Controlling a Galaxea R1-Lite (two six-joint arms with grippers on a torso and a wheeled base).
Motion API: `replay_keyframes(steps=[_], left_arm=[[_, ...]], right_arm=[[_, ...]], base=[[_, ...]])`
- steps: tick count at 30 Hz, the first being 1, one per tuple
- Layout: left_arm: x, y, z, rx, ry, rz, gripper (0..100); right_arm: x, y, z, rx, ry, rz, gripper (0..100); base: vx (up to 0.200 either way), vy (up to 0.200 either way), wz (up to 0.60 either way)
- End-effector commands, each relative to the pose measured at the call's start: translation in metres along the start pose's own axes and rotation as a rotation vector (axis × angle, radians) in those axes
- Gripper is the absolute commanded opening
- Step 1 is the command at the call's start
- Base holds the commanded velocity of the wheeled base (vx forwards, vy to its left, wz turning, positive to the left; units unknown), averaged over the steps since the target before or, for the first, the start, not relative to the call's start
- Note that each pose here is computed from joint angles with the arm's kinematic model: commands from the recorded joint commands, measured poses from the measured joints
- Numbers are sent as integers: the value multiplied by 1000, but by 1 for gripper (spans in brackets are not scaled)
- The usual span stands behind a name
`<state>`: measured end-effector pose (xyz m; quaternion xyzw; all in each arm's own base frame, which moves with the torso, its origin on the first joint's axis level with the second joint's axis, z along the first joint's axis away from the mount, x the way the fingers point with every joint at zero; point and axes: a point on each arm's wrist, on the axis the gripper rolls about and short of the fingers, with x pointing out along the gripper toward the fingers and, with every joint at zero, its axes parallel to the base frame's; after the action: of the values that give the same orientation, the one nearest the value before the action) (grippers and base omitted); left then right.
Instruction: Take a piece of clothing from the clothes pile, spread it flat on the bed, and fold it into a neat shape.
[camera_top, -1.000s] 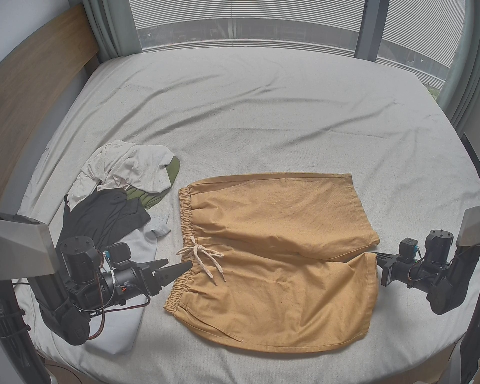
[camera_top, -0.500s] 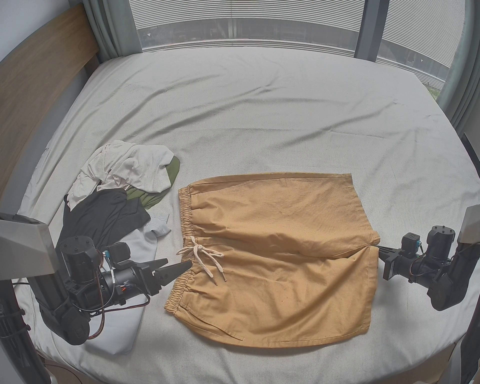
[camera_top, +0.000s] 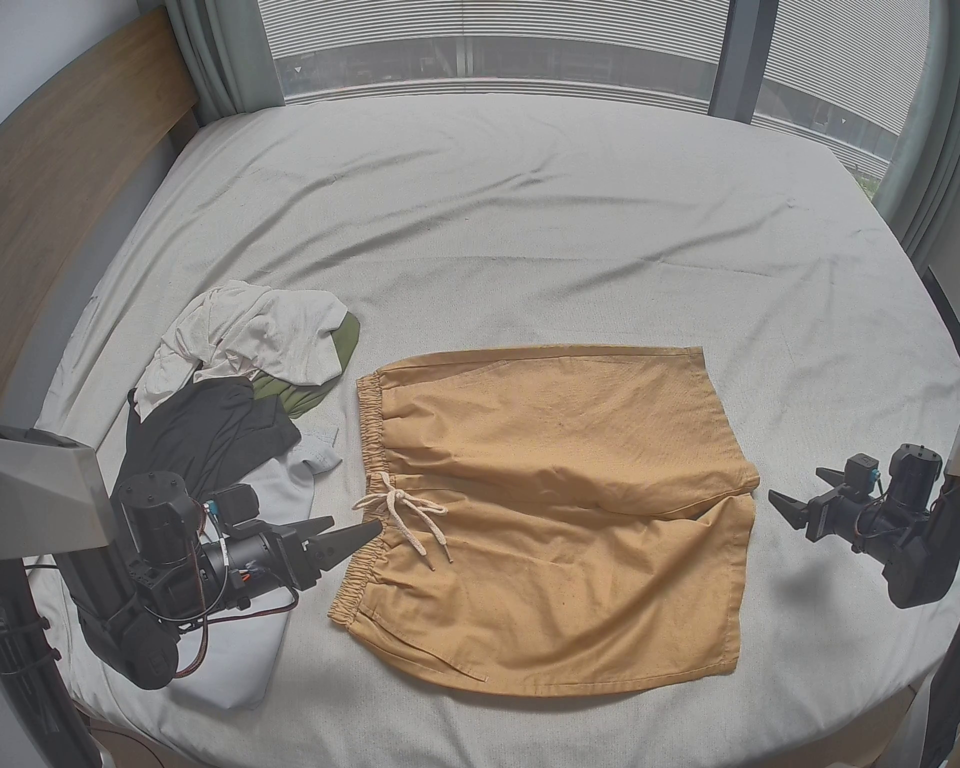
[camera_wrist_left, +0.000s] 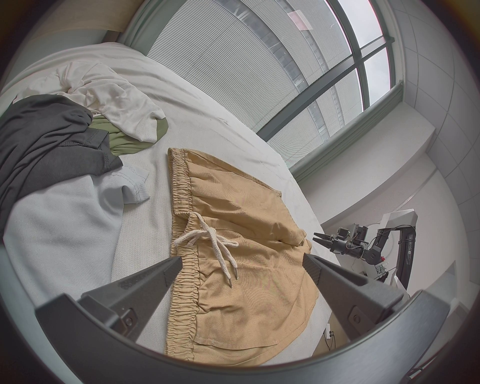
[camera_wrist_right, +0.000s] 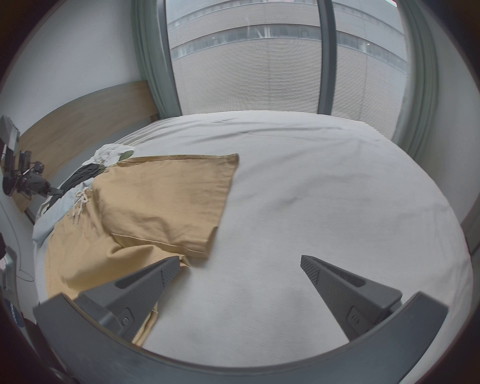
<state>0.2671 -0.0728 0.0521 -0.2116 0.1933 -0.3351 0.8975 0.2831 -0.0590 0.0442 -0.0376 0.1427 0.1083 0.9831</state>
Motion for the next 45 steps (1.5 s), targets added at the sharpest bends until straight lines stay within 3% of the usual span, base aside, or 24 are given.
replay_keyframes(steps=[1, 6, 11, 16, 19, 28, 45], left_arm=[[0, 0, -1, -2, 1, 3, 100], [-2, 1, -4, -11, 15, 9, 100], [-7, 4, -16, -45, 62, 35, 100], [-11, 13, -27, -86, 102, 81, 100], [-18, 15, -32, -118, 124, 106, 100], [-21, 26, -57, -173, 205, 214, 100], [-4, 31, -61, -236, 207, 185, 100]], right_arm=[[-8, -5, 6, 0, -22, -24, 100], [-11, 10, 0, 34, 4, 30, 100], [-17, 37, -3, 134, 31, 184, 100], [-31, 65, 1, 292, 41, 360, 100], [-36, 70, -1, 335, 55, 375, 100], [-38, 72, -3, 332, 66, 376, 100], [-38, 75, -3, 298, 67, 384, 100]], base=[[0, 0, 0], [0, 0, 0], [0, 0, 0], [0, 0, 0], [0, 0, 0], [0, 0, 0], [0, 0, 0]])
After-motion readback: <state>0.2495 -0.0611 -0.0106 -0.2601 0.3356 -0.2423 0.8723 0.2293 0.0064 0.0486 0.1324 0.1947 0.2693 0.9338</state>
